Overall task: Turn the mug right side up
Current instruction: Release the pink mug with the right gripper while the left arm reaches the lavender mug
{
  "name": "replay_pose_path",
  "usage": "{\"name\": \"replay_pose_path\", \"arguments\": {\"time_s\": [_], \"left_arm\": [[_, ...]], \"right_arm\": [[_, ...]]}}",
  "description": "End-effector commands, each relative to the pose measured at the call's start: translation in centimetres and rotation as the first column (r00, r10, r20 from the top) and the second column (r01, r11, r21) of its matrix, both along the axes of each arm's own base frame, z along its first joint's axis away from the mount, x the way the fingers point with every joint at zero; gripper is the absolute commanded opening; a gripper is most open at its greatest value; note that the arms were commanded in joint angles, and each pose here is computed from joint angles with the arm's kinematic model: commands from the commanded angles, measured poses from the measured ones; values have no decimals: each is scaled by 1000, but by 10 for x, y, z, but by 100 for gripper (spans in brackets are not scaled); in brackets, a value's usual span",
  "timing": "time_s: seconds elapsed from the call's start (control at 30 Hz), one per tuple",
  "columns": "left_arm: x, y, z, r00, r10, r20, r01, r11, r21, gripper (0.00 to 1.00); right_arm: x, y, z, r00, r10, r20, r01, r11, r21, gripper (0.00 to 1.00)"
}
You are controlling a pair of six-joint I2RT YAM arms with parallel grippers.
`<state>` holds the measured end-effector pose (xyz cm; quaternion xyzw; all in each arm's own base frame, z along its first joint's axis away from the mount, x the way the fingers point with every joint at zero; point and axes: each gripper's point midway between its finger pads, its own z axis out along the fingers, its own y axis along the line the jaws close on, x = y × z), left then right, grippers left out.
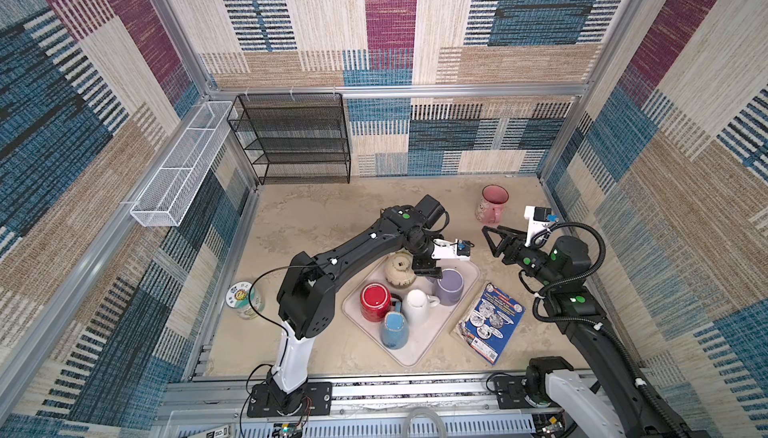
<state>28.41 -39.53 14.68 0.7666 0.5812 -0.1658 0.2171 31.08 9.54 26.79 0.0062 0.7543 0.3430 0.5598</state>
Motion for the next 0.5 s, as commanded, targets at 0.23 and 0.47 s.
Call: {"name": "replay_pose_path", "arguments": {"time_s": [0.23, 0.47], "left_arm": [[-1, 14, -37, 997, -70, 8, 69, 992, 106, 52], [5, 13, -51, 998, -66, 12, 64, 989, 131, 52]], "right_arm": [[4, -9, -26, 998, -58, -36, 58, 998, -5, 69], [4, -9, -29, 998, -57, -38, 57, 998, -10, 69]]}}
